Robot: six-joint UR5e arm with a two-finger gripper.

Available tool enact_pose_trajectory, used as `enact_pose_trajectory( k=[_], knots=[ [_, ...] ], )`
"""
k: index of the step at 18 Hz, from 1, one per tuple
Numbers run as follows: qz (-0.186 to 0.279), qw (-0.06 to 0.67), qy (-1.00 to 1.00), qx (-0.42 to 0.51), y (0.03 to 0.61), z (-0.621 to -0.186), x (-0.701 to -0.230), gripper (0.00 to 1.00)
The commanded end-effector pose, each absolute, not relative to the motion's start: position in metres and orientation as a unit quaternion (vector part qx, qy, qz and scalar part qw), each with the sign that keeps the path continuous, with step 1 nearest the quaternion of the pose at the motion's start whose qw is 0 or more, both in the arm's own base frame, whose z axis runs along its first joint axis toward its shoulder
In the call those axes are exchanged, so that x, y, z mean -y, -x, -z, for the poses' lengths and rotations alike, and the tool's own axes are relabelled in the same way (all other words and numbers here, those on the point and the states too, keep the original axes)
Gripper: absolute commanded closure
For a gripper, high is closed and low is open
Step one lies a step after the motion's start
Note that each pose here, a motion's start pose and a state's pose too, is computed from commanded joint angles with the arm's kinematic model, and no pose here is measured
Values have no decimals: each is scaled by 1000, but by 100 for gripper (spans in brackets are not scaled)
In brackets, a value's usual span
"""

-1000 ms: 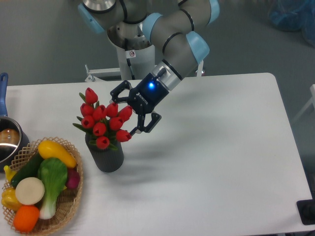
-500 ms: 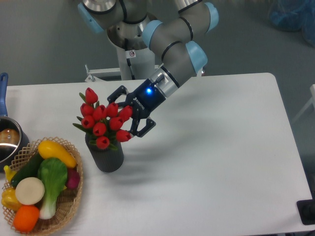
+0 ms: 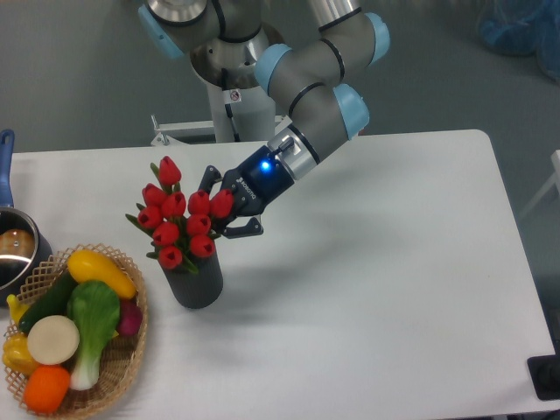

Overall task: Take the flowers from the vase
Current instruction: 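Lower the gripper around the tulip stems and close it, then lift the gripped tulip bouquet up out of the grey vase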

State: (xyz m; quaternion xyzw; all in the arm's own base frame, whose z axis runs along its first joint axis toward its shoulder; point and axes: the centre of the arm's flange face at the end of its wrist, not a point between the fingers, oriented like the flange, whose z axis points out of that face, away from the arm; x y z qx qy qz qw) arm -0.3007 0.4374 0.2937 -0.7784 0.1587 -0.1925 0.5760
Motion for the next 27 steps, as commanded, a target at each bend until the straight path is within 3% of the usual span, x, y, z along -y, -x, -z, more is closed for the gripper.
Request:
enact_pose_trajectory(
  k=[11, 27],
  knots=[
    [198, 584, 774, -145, 304, -312, -439, 84],
    [214, 579, 782, -93, 303, -383, -436, 84]
  ],
)
